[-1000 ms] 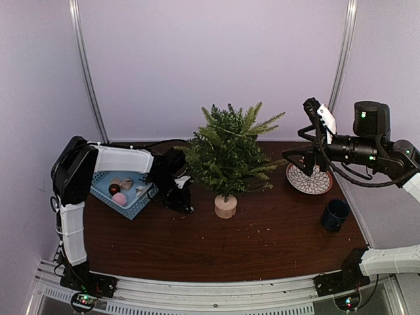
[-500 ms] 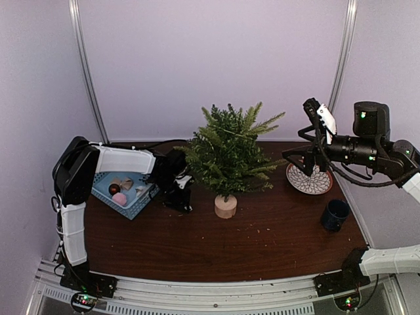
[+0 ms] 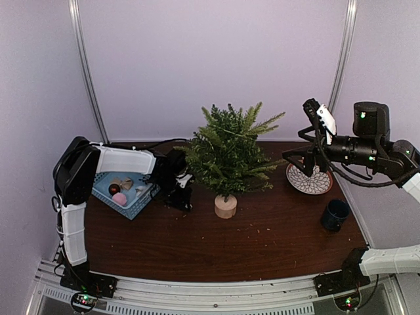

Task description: Decorate the small christmas tree

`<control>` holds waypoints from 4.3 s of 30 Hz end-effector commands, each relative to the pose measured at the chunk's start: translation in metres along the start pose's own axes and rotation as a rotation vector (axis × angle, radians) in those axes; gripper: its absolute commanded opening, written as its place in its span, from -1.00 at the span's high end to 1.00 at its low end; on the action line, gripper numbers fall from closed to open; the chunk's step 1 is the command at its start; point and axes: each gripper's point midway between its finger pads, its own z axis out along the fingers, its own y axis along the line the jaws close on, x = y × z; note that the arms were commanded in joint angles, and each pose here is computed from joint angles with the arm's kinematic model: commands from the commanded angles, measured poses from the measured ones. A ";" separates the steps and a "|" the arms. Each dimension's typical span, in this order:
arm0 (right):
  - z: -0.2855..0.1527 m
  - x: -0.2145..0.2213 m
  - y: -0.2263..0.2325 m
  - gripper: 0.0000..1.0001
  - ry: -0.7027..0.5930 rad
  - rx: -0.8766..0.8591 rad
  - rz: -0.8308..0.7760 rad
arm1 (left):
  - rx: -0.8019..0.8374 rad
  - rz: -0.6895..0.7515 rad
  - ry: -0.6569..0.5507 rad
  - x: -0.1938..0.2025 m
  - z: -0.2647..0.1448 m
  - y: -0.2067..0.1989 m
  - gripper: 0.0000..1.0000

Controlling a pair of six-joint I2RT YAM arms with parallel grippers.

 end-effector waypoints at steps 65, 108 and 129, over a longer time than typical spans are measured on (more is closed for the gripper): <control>0.006 0.012 -0.002 -0.99 0.013 0.016 0.030 | -0.180 -0.007 0.013 0.014 -0.001 0.032 0.31; -0.004 -0.031 -0.027 -0.99 -0.091 0.116 0.062 | -0.280 -0.097 -0.534 -0.109 -0.266 0.101 0.74; 0.020 -0.156 -0.094 -0.91 -0.349 0.089 0.211 | 0.396 0.437 -1.146 -0.228 -0.418 -0.077 0.62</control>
